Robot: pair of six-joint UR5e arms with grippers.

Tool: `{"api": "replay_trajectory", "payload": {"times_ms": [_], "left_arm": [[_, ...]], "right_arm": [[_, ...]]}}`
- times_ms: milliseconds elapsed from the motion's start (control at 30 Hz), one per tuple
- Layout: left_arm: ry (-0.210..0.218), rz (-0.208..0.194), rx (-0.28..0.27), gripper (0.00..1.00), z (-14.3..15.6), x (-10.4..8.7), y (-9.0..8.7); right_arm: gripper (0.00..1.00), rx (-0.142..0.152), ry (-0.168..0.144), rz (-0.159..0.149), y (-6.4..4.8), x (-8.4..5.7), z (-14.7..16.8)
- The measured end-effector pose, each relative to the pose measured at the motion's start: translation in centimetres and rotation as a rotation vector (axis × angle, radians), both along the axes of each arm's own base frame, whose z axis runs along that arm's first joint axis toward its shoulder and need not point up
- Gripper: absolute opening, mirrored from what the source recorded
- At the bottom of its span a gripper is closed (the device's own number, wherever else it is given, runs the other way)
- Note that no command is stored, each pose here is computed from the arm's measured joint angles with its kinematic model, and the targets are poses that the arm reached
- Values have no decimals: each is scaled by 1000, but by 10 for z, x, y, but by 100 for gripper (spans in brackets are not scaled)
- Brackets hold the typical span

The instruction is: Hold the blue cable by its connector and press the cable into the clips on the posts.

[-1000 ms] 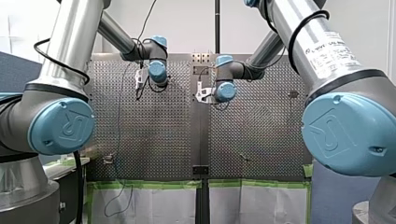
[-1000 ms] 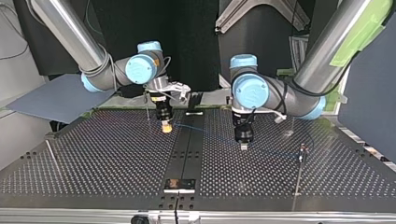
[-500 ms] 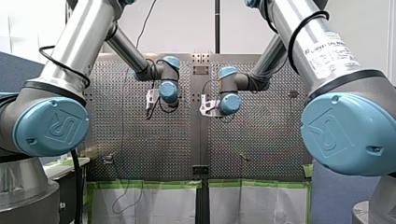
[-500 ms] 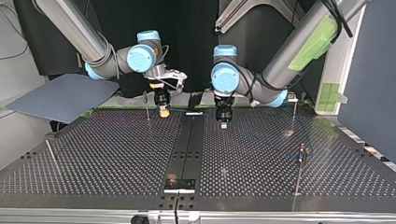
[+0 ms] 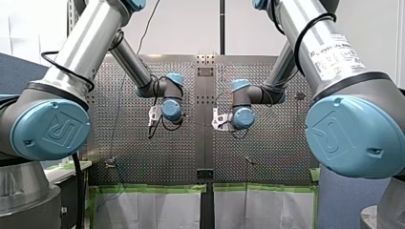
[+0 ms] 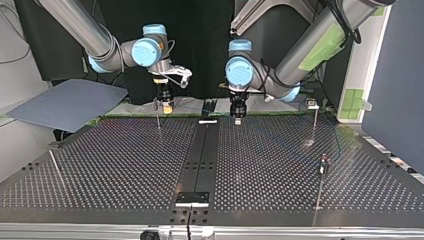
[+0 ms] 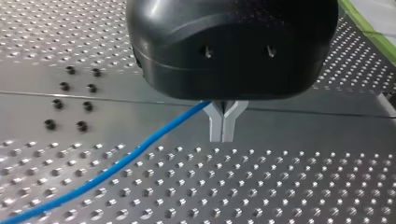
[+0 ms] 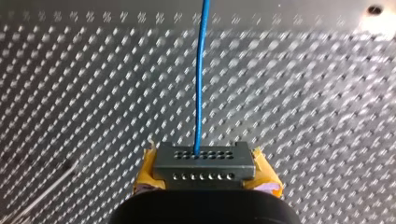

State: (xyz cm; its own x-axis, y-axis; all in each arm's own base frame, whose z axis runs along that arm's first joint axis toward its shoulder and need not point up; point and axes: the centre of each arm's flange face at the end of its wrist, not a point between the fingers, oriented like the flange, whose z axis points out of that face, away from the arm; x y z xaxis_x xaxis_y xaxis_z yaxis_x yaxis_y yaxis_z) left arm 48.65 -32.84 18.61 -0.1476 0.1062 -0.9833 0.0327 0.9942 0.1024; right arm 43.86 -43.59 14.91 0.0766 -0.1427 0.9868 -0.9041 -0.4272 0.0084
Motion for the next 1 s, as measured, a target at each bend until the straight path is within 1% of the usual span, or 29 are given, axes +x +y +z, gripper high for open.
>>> {"api": "replay_trajectory", "payload": {"times_ms": [133,233,333,433,567,667,700,767,867,933,1000], "left_arm": [[1,-18,-2,0,-16,-1,-8],[1,-34,-10,0,-31,-2,-16],[2,-47,-16,0,-46,-3,-23],[14,-59,-13,0,-63,-6,-28],[29,-80,-5,0,-77,-12,-37],[43,-98,7,0,-90,-18,-45],[46,-103,10,0,-95,-19,-47],[49,-114,12,0,-106,-22,-52],[52,-126,13,0,-122,-26,-59],[53,-136,13,0,-130,-28,-65],[55,-150,14,0,-138,-30,-75]], "right_arm": [[0,5,5,-25,0,-14,-14],[0,15,22,-38,2,-23,-32],[0,35,46,-55,8,-33,-57],[0,64,67,-84,17,-45,-85],[0,118,97,-115,31,-63,-121],[0,152,108,-132,38,-76,-142],[0,158,109,-137,39,-80,-147],[0,170,112,-149,38,-88,-158],[0,187,113,-162,33,-100,-172],[0,189,108,-165,28,-106,-176],[0,183,95,-167,20,-113,-178]]}}
